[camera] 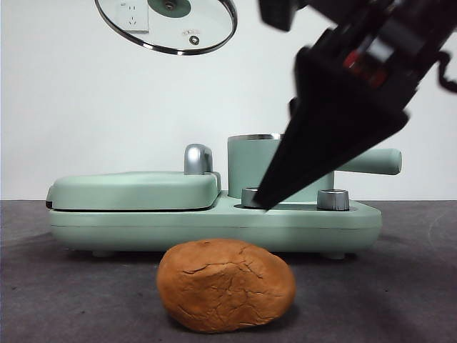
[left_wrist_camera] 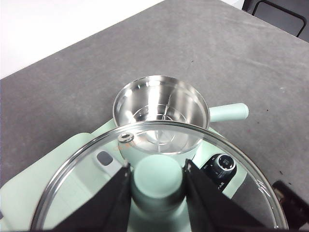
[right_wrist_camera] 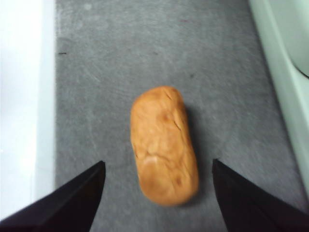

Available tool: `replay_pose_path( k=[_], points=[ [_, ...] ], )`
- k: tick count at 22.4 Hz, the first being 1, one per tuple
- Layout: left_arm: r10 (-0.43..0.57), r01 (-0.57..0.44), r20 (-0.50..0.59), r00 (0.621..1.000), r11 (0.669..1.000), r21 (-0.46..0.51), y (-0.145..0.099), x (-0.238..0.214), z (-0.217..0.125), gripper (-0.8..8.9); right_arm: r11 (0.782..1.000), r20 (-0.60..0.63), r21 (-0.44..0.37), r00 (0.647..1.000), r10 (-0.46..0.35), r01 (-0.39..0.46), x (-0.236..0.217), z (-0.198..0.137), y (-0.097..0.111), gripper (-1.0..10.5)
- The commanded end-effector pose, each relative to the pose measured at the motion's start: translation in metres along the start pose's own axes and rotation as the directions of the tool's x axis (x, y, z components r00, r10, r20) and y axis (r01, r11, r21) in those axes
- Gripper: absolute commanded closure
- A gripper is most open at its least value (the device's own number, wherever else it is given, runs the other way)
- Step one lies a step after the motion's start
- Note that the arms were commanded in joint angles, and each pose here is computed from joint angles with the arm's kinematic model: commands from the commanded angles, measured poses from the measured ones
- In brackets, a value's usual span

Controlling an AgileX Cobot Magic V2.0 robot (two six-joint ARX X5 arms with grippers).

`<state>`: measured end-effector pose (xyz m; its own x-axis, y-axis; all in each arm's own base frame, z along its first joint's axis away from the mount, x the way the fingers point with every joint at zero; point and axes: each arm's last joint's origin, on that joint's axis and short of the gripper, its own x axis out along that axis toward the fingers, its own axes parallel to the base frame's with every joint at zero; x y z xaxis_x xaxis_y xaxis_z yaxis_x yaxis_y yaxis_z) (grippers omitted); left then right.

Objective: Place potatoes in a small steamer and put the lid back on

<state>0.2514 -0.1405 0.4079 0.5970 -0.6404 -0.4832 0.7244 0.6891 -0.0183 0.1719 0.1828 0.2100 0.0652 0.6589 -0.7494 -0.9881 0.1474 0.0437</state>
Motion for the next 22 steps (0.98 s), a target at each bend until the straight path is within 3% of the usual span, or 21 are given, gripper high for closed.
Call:
replay_pose_path(
  k=[1, 6, 12, 15, 17, 22],
  points=[
    [0.003, -0.005, 0.04, 0.999, 0.999, 0.034, 0.0, -0.006, 0.008, 8.04, 0.999, 0.006, -0.04, 1.0, 0.016, -0.016, 0.012, 0.007, 0.0, 5.9],
    [0.014, -0.015, 0.037, 0.999, 1.0, 0.028, 0.004, -0.007, 0.007, 8.04, 0.997, -0.04, -0.079, 0.999, -0.005, 0.002, 0.034, 0.006, -0.001, 5.9],
    [0.014, -0.015, 0.037, 0.999, 0.999, 0.031, 0.003, -0.007, 0.007, 8.04, 0.997, -0.109, -0.073, 0.994, -0.007, -0.001, 0.054, 0.0, -0.003, 6.0],
    [0.014, -0.015, 0.037, 0.999, 0.999, 0.035, 0.003, -0.007, 0.007, 8.04, 0.998, -0.145, -0.065, 0.989, -0.026, 0.016, 0.061, -0.004, -0.004, 7.3],
    [0.014, -0.016, 0.037, 0.999, 0.999, 0.034, 0.004, -0.007, 0.007, 8.04, 0.999, -0.139, -0.028, 0.99, -0.039, 0.035, 0.058, -0.002, -0.003, 7.8],
    [0.014, -0.015, 0.037, 0.999, 0.999, 0.038, 0.004, -0.007, 0.007, 8.04, 0.987, -0.098, 0.081, 0.987, -0.131, 0.139, 0.014, 0.009, 0.003, 7.8]
  ],
)
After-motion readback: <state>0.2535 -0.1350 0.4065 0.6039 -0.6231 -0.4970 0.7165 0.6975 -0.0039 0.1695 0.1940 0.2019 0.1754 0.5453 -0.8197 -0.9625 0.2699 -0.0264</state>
